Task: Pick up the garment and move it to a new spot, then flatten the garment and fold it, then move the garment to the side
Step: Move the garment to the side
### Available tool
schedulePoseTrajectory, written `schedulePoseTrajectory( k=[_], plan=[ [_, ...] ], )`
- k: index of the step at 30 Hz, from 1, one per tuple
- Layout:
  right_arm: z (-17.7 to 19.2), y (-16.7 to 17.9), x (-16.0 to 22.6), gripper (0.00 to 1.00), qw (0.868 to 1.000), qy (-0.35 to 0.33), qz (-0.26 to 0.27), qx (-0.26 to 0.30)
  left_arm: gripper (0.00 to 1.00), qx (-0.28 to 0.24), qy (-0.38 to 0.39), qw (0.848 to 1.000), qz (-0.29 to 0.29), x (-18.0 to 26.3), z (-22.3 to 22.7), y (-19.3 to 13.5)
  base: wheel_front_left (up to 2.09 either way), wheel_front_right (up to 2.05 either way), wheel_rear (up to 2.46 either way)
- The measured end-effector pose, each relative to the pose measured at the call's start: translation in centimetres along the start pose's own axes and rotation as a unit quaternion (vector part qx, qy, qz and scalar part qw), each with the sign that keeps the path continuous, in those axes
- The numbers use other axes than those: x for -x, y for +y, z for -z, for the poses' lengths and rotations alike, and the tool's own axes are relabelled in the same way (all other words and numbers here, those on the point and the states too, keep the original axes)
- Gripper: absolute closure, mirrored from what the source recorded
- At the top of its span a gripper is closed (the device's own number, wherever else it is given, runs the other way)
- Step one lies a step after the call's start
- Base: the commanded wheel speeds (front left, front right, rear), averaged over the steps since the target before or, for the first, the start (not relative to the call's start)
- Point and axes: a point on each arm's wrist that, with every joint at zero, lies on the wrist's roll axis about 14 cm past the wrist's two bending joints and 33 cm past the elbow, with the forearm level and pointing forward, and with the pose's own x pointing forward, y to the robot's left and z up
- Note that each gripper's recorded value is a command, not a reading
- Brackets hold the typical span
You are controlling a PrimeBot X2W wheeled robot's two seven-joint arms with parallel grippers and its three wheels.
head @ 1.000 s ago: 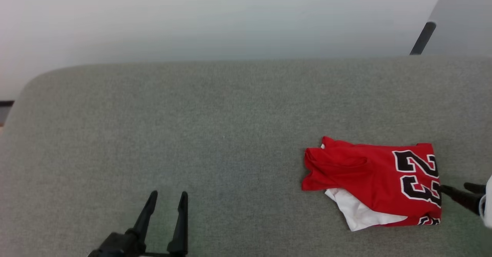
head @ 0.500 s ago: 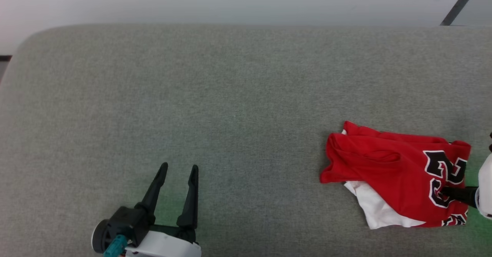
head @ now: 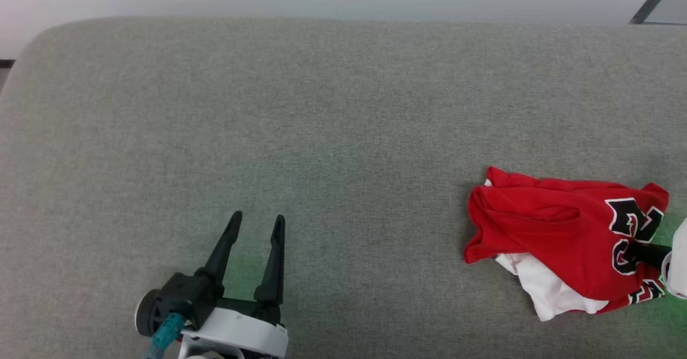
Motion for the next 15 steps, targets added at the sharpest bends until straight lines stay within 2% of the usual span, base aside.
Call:
schedulePoseTrajectory(
  k=[7, 15],
  plan=[
    [-1.5, -1.0, 2.4, 1.0, 0.997, -0.077, 0.004, -0.003, 0.0, -0.001, -0.005, 1.0, 0.021, -0.7, -0.1, -1.2, 0.0, 0.0, 0.0],
    [-4.3, -5.8, 8.4, 1.0, 0.981, -0.182, 0.066, -0.006, 0.0, -0.001, -0.012, 0.997, 0.074, -2.8, -0.1, -4.4, 0.0, 0.0, 0.0]
  ],
)
